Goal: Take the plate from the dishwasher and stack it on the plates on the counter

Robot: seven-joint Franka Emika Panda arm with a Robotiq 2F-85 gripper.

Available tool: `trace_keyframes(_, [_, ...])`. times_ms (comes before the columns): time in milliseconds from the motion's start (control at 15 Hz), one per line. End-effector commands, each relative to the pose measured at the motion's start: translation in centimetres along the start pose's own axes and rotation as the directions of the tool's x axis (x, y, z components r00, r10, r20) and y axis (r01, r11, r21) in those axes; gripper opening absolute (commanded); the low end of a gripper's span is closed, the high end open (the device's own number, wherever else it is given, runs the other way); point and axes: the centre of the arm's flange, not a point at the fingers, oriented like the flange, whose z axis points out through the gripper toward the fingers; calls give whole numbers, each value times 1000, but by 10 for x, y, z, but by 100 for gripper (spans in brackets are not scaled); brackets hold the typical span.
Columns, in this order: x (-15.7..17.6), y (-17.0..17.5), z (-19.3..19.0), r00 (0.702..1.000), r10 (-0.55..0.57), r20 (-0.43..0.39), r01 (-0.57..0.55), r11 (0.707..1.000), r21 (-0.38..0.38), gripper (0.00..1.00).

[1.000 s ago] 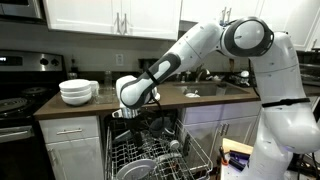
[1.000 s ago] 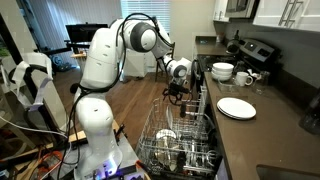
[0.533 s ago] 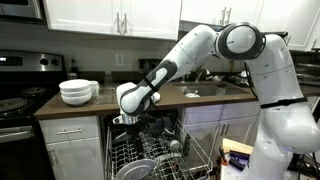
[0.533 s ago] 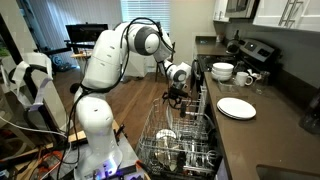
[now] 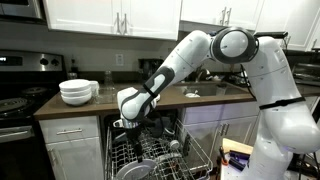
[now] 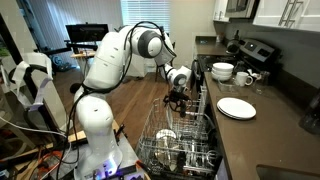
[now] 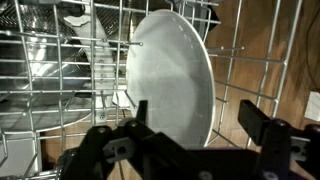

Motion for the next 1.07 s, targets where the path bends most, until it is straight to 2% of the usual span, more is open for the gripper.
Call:
trace_keyframes(0, [3,10,6,1000,-13,-5,13,1000,-26,91])
trace_keyframes(133, [4,12,9,1000,-14,-6,14,999,-30,86])
trace_keyframes(267, [4,14,11,1000,-17,-9,16,999,-34,63])
trace_keyframes(333, [5,15,11,1000,-17,-14,16,999,-36,57])
trace_keyframes(467, [7,16,12,1000,-18,-21,18,999,-40,51])
trace_keyframes(600, [8,17,12,999,-18,-27,17,999,-44,30])
trace_keyframes(800, [8,19,12,999,-17,-39,15,999,-50,9])
trace_keyframes(1000, [8,17,6,999,-16,-38,14,999,-40,3])
